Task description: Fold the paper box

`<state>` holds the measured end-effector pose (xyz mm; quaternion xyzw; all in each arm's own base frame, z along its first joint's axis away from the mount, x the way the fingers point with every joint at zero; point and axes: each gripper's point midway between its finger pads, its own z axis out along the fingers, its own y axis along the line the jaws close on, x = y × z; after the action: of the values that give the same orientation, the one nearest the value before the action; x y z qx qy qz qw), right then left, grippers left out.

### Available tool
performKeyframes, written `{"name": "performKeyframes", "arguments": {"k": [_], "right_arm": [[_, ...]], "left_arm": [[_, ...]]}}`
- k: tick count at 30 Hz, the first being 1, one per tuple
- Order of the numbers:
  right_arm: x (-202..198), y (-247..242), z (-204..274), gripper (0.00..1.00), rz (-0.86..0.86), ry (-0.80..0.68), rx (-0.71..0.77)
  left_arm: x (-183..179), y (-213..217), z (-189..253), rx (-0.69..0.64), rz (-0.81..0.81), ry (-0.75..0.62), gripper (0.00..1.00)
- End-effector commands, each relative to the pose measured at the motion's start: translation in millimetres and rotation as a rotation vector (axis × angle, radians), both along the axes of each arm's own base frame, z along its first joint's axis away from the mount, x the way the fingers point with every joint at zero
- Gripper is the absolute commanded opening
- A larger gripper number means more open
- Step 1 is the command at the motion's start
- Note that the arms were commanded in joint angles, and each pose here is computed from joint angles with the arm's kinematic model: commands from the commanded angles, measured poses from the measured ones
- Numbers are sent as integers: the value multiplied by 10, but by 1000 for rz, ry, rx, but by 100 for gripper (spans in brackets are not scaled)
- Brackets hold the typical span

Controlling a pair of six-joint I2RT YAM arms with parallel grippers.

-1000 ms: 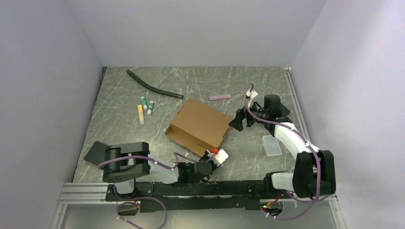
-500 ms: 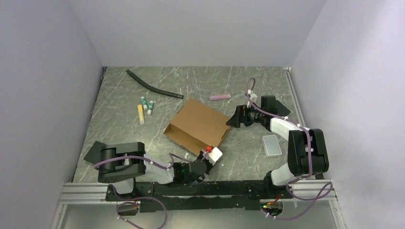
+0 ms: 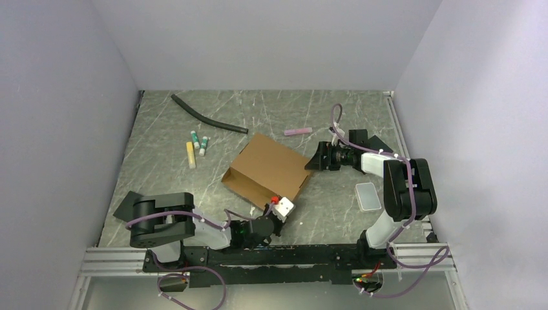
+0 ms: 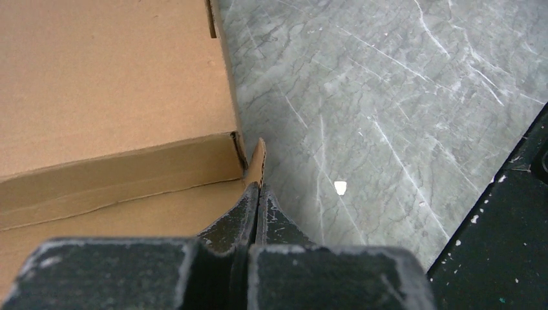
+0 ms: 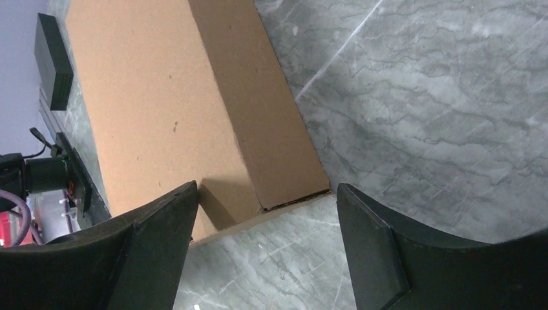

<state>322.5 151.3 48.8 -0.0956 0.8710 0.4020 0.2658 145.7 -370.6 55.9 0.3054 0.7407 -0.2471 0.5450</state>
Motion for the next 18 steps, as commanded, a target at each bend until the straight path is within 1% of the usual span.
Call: {"name": "performKeyframes", "arguments": {"k": [1,5,10,18], "right_arm": [[130,-82,-30,80,-32,-13,-56],[142,-105,-50,79,-42,-14,-71],[142,-120,-69,78,-45,-11,-81],[133,-110,-72,76,-36,-9,-78]], "left_arm": [[-9,65,61,-85,33,56,0],[3,102,69,-121,56,82,0],[15,90,54,-138,63,102,0],[90,106,181,-172,95,147,0]]}}
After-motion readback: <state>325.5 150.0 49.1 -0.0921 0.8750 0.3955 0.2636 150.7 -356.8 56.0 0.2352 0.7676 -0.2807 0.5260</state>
